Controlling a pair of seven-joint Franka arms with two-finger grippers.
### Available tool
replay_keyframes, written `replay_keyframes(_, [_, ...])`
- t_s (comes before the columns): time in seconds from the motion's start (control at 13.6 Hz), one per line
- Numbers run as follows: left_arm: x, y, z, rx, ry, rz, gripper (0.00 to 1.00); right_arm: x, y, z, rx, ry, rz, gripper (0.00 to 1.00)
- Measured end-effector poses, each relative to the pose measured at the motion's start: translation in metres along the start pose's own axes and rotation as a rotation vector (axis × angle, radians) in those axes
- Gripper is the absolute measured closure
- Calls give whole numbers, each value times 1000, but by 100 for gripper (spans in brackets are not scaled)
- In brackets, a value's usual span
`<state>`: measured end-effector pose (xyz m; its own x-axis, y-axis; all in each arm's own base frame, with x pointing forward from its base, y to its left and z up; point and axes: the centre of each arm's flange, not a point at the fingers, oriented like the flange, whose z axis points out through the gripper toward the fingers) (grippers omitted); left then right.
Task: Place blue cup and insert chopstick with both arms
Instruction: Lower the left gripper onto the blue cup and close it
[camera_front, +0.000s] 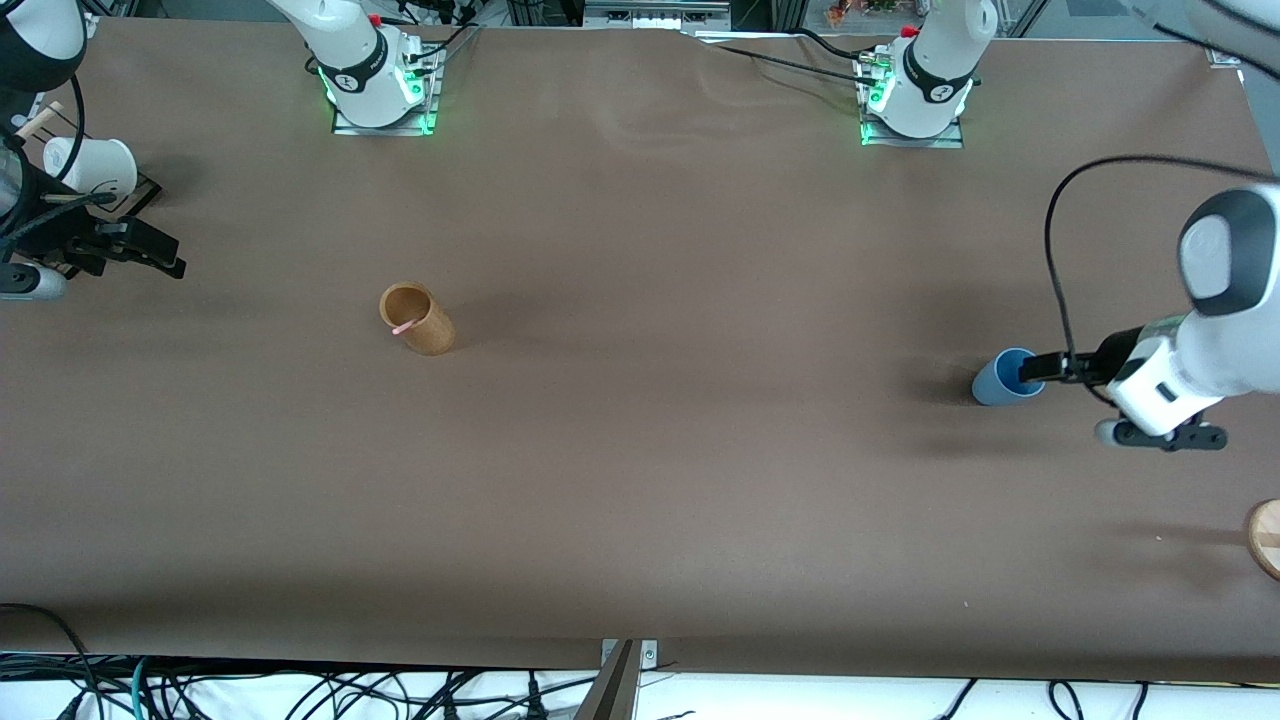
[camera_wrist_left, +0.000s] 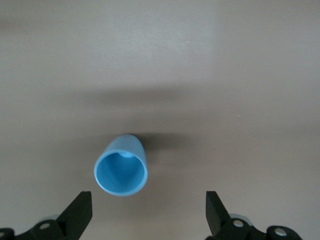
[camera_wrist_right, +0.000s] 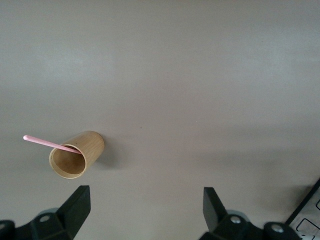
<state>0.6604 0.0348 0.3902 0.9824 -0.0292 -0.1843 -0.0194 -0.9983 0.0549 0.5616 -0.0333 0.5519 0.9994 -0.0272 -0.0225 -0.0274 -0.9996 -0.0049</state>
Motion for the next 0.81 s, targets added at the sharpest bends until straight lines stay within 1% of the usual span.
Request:
replay_keyframes(0.07, [3,1,11,17,-5,8,0,0,0,0,0,0,0,0])
replay_keyframes(0.22, [5,8,28,29,-10,24,0,0,0,0,0,0,0,0])
replay_keyframes(0.59, [-2,10,91,32,10,28,0,0,0,0,0,0,0,0])
replay_keyframes(0.81, [-7,9,115,33,24,28,0,0,0,0,0,0,0,0])
